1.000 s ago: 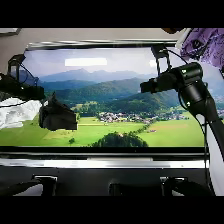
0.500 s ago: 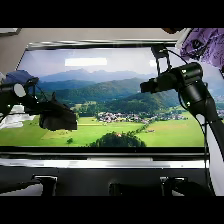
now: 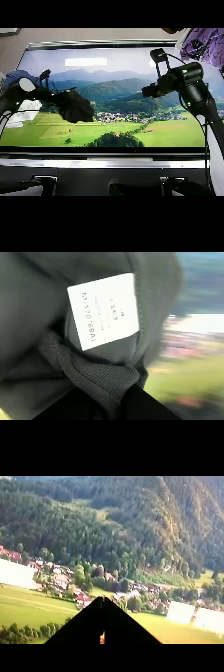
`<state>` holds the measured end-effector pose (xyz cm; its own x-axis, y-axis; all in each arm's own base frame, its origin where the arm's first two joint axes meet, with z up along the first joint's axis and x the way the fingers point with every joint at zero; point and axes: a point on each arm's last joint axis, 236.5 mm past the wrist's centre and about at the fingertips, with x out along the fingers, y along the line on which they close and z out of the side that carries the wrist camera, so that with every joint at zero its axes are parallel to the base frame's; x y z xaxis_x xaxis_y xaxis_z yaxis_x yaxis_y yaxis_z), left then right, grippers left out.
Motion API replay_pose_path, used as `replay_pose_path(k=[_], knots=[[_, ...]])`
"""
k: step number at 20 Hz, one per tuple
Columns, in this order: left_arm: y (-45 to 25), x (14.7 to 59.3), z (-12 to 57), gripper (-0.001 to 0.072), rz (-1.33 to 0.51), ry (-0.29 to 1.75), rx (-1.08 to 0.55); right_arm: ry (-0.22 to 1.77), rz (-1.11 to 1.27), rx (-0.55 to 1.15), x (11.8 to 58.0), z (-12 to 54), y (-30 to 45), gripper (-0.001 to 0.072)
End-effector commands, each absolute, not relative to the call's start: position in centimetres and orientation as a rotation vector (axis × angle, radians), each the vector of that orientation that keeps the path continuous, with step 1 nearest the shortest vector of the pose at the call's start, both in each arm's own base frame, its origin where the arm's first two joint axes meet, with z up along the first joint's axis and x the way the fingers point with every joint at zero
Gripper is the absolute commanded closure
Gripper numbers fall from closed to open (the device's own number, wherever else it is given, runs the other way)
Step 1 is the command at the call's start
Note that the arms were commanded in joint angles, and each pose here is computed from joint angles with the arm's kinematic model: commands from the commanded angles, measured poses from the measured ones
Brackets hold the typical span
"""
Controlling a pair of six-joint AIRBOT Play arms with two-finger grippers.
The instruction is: Fold the clothes and pants, and hang the long-sleeved shirts on hangers.
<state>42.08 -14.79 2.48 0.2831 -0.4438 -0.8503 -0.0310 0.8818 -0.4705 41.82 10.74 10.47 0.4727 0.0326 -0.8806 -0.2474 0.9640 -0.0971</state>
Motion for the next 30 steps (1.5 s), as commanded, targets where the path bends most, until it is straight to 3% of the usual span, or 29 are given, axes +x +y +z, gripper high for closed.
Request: replay_pose_path(k=[1, 5, 7, 8, 9, 10, 11, 13, 17, 23, 30], knots=[[-27.0, 41.5, 8.6, 0.0688, -0.556, 1.154, -0.636, 1.198, 0.164, -0.304, 38.7, 9.8, 9.0, 0.0633], [-35.7, 40.2, 5.9, 0.0688, -0.587, 1.144, -0.666, 1.279, 0.125, -0.361, 36.9, 9.3, 7.2, 0.0608], [-38.2, 39.8, 2.0, 0.0683, -0.565, 1.187, -0.662, 1.276, 0.125, -0.366, 37.0, 8.9, 7.2, 0.0466], [-38.5, 39.8, 0.3, 0.0644, -0.548, 1.210, -0.665, 1.269, 0.128, -0.368, 37.3, 8.4, 7.2, 0.0424], [-38.3, 40.2, -0.5, 0.0508, -0.529, 1.226, -0.689, 1.258, 0.133, -0.363, 37.6, 8.0, 7.2, 0.0407], [-37.5, 41.0, -0.4, 0.0280, -0.512, 1.229, -0.728, 1.254, 0.129, -0.340, 37.9, 7.6, 6.8, 0.0405], [-36.0, 41.9, 0.3, 0.0149, -0.498, 1.226, -0.750, 1.261, 0.122, -0.283, 38.1, 7.3, 6.1, 0.0393], [-31.5, 43.9, 2.9, 0.0137, -0.525, 1.184, -0.701, 1.274, 0.095, -0.052, 38.7, 6.9, 3.1, 0.0231], [-21.6, 46.6, 6.5, 0.0136, -0.503, 1.097, -0.659, 1.250, 0.213, 0.519, 38.3, 4.8, 1.1, 0.0232], [-15.6, 47.9, 5.9, 0.0137, -0.414, 1.100, -0.717, 1.358, 0.363, 0.662, 33.5, -4.5, 7.3, 0.0231], [-15.7, 47.8, 5.9, 0.0137, -0.415, 1.101, -0.717, 1.373, 0.403, 0.587, 34.1, -9.7, 13.2, 0.0235]])
